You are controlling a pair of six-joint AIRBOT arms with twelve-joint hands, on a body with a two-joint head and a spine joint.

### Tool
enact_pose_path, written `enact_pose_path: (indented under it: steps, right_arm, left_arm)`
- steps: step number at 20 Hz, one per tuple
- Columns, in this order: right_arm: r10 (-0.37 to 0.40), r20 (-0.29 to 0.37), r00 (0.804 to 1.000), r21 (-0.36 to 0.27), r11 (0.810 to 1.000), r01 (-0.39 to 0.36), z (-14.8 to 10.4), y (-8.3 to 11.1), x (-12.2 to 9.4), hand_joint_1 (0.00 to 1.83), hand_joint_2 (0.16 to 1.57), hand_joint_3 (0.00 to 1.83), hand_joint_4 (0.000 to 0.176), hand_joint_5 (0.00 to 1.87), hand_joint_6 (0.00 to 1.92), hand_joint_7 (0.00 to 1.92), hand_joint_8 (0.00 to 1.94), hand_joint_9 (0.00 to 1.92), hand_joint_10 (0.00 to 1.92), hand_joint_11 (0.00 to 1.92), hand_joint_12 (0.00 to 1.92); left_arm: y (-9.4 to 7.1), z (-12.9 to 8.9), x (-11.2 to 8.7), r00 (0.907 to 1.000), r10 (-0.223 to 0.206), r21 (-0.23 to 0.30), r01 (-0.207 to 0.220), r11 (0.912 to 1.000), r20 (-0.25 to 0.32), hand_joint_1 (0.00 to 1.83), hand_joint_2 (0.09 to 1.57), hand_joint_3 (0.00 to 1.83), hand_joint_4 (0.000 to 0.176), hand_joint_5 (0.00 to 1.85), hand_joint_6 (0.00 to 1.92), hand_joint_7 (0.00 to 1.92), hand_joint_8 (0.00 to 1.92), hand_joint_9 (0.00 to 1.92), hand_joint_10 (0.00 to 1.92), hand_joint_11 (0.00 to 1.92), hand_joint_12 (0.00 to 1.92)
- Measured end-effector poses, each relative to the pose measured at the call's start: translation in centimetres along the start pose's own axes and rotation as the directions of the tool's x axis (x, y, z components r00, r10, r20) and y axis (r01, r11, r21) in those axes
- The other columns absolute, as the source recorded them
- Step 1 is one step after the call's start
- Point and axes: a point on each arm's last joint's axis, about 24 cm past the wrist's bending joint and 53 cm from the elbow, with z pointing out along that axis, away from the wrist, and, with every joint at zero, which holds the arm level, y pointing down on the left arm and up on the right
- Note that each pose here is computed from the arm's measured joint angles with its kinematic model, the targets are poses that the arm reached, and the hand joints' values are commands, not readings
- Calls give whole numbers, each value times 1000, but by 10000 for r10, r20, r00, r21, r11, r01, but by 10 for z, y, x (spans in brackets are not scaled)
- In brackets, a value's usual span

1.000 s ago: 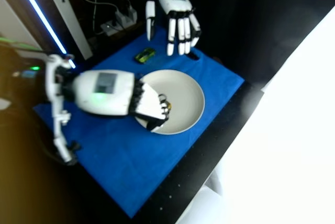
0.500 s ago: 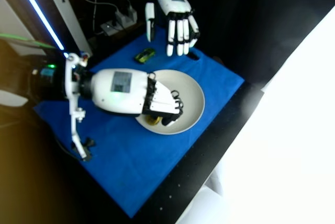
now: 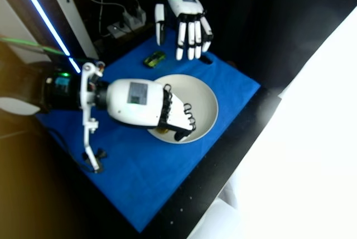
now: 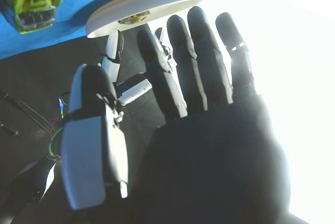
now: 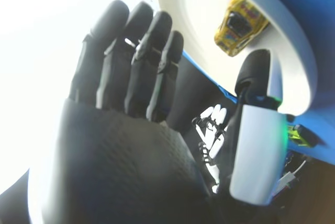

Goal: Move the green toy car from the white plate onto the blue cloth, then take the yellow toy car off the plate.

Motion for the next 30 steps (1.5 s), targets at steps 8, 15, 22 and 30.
enact_pose_path:
  steps: [8,15,22,30]
  right_arm:
    - [17,-156,9999,53,10000,-16,5,-1,6,1016,955,0,0,808,22,854,106,549,919,327,1613]
    - [113,-259,9996,175,9998,-108,9,-4,10,1005,966,0,0,822,5,681,575,527,1051,352,1641]
    - [147,-304,9994,148,9998,-142,13,-2,13,1025,980,1,0,833,14,706,421,482,942,251,1642]
    - [159,-424,9990,139,9998,-154,15,0,17,1022,981,0,0,853,1,646,639,454,1145,265,1779]
  left_arm:
    - [-1,0,2,10000,-57,9,57,10000,-23,854,1266,0,176,676,1426,639,0,532,97,5,1209]
    - [-1,0,1,10000,-63,30,63,10000,31,869,1257,1,176,692,1405,653,5,566,90,14,1263]
    - [-1,0,0,10000,-86,49,86,10000,45,765,1333,6,176,563,1583,608,12,520,58,0,1316]
    - [-1,0,0,9999,-105,32,105,9999,58,775,1330,0,176,572,1573,620,9,526,100,0,1403]
